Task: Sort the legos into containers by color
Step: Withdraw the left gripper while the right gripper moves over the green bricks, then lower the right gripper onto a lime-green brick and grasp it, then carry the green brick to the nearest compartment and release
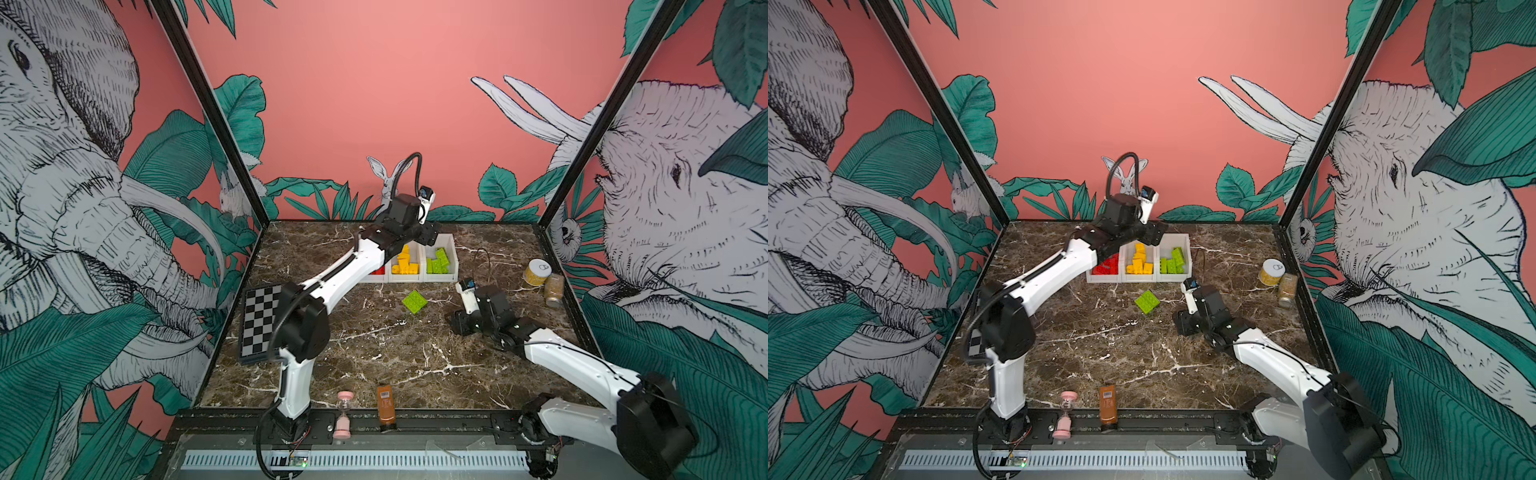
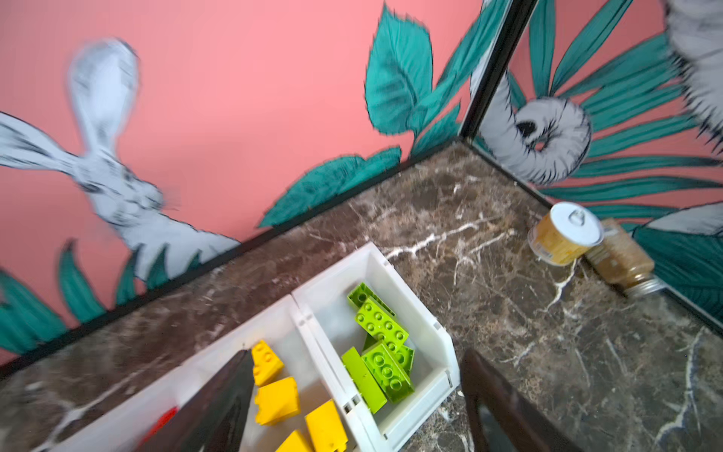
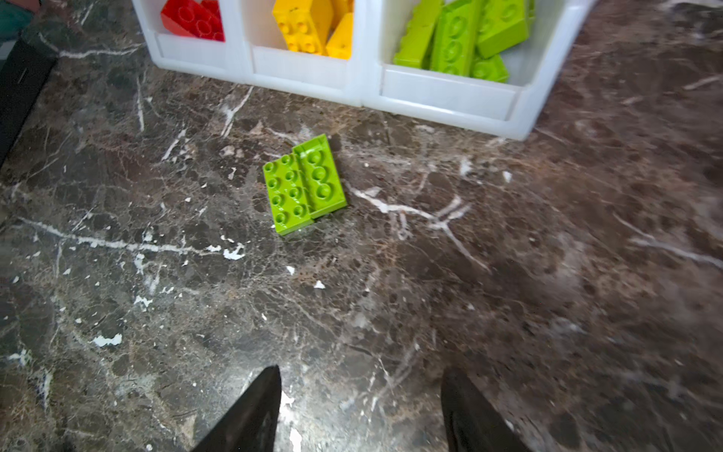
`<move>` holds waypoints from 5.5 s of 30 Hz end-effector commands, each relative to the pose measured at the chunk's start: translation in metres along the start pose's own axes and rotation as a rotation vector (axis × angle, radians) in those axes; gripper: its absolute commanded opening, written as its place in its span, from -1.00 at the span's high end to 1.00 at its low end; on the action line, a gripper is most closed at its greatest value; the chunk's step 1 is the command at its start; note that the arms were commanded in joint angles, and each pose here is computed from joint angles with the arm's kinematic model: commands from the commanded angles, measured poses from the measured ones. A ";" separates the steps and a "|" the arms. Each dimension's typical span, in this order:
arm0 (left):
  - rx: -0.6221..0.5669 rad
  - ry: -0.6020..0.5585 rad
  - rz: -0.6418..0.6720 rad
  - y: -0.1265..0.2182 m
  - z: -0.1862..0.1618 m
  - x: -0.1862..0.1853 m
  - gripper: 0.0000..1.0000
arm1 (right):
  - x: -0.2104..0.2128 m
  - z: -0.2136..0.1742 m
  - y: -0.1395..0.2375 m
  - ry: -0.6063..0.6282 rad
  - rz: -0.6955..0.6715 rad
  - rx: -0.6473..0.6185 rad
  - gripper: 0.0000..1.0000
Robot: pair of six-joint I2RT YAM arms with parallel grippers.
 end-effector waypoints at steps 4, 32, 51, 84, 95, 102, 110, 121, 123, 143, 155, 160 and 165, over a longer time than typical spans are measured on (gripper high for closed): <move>0.053 0.149 0.189 0.072 -0.058 0.050 -0.74 | 0.042 0.010 -0.040 0.068 0.165 0.032 -0.34; 0.196 0.238 0.495 0.140 -0.238 0.083 -0.80 | 0.081 0.033 -0.111 0.055 0.237 0.086 -0.33; 0.156 0.220 0.546 0.163 -0.233 0.085 -0.80 | 0.097 0.006 -0.128 0.075 0.245 0.208 -0.33; 0.152 0.209 0.569 0.166 -0.235 0.086 -0.80 | 0.083 0.022 -0.136 0.175 0.064 0.165 -0.39; 0.157 0.206 0.574 0.166 -0.236 0.087 -0.80 | 0.097 0.002 -0.127 0.135 0.205 0.308 -0.36; 0.157 0.203 0.583 0.167 -0.237 0.087 -0.80 | 0.109 0.013 -0.086 0.162 0.206 0.275 -0.33; 0.158 0.205 0.581 0.166 -0.237 0.087 -0.80 | 0.092 0.019 -0.097 0.235 0.037 0.258 -0.35; 0.151 0.204 0.586 0.168 -0.235 0.087 -0.80 | 0.082 0.010 -0.129 0.289 -0.039 0.314 -0.25; 0.150 0.204 0.587 0.169 -0.235 0.087 -0.80 | 0.081 0.007 -0.132 0.287 -0.040 0.322 -0.21; 0.153 0.205 0.607 0.170 -0.236 0.089 -0.82 | 0.074 0.025 -0.110 0.257 -0.047 0.223 0.38; 0.148 0.202 0.614 0.173 -0.234 0.090 -0.82 | 0.019 0.090 -0.073 0.139 -0.071 0.033 0.44; 0.151 0.200 0.614 0.172 -0.235 0.090 -0.82 | -0.009 0.121 -0.069 0.120 -0.107 -0.044 0.44; 0.154 0.198 0.615 0.172 -0.236 0.090 -0.82 | -0.028 0.148 -0.074 0.105 -0.106 -0.089 0.44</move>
Point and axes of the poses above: each gripper's point midway between its finger pads, its own y axis back along the fingers, its own x axis along the line the jaws close on, z = x × y, the point moved 6 cm from there along y, back along the fingers, and after that the axes turned 9 degrees about -y, right-handed, at the moved point
